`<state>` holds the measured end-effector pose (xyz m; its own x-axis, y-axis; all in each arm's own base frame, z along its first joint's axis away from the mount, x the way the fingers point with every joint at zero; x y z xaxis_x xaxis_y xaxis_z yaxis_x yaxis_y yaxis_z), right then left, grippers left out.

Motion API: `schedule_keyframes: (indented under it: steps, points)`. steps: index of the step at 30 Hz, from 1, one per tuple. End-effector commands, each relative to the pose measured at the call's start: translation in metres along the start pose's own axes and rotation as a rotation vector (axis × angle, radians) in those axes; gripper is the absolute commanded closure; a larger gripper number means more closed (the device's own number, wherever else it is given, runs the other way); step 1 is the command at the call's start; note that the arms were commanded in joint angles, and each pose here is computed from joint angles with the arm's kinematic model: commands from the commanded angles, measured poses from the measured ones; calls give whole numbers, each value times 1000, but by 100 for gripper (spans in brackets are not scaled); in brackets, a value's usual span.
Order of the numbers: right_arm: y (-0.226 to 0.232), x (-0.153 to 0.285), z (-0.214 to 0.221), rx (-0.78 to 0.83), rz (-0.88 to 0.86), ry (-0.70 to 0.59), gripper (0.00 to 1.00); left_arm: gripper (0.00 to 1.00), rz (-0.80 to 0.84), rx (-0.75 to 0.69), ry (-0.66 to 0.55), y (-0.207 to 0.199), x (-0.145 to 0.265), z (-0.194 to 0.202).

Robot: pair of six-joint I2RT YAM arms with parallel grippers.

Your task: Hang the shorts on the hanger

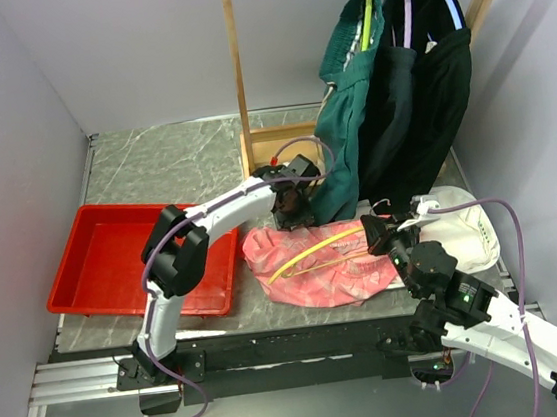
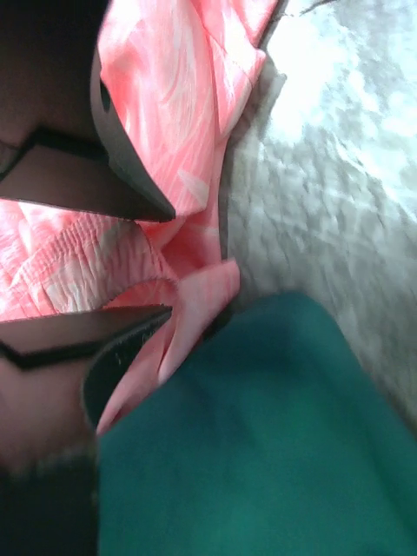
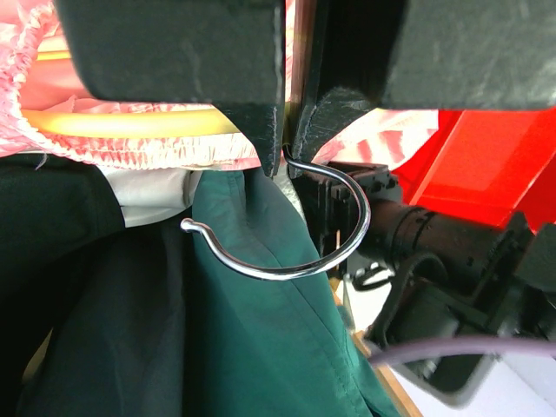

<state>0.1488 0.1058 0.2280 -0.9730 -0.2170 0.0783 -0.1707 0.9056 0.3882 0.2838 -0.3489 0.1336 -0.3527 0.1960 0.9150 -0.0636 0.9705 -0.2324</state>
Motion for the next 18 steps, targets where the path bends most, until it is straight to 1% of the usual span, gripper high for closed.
schedule_keyframes:
  steps: [1, 3, 5, 6, 9, 14, 18]
  points:
    - [0, 0, 8, -61, 18, 30, 100, 55, 32, 38, -11, 7, 16, 5]
    - [0, 1, 7, -63, 18, 27, 100, 60, 68, 48, -31, 7, 27, 3]
    - [0, 1, 5, -62, 18, 25, 100, 64, 78, 42, -22, 12, 29, 9]
    - [1, 1, 4, -62, 18, 24, 100, 71, 86, 44, -27, 15, 34, 10]
    - [0, 1, 2, -61, 27, 21, 100, 81, 78, 54, -47, 22, 44, 10]
    - [0, 1, 0, -69, 45, 22, 100, 83, 128, 63, -80, 24, 60, 10]
    - [-2, 2, -7, -89, 94, 12, 100, 92, 193, 72, -101, 33, 76, 16]
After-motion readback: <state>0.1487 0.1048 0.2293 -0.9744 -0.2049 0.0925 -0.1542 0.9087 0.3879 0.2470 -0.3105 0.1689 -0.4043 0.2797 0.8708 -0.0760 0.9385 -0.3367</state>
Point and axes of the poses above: each gripper's point midway between its finger pads, its own x axis back along the fingers, its own y axis along the line the jaws close on, z = x × y, the point moved 7 cm from there along x, back along the fingers
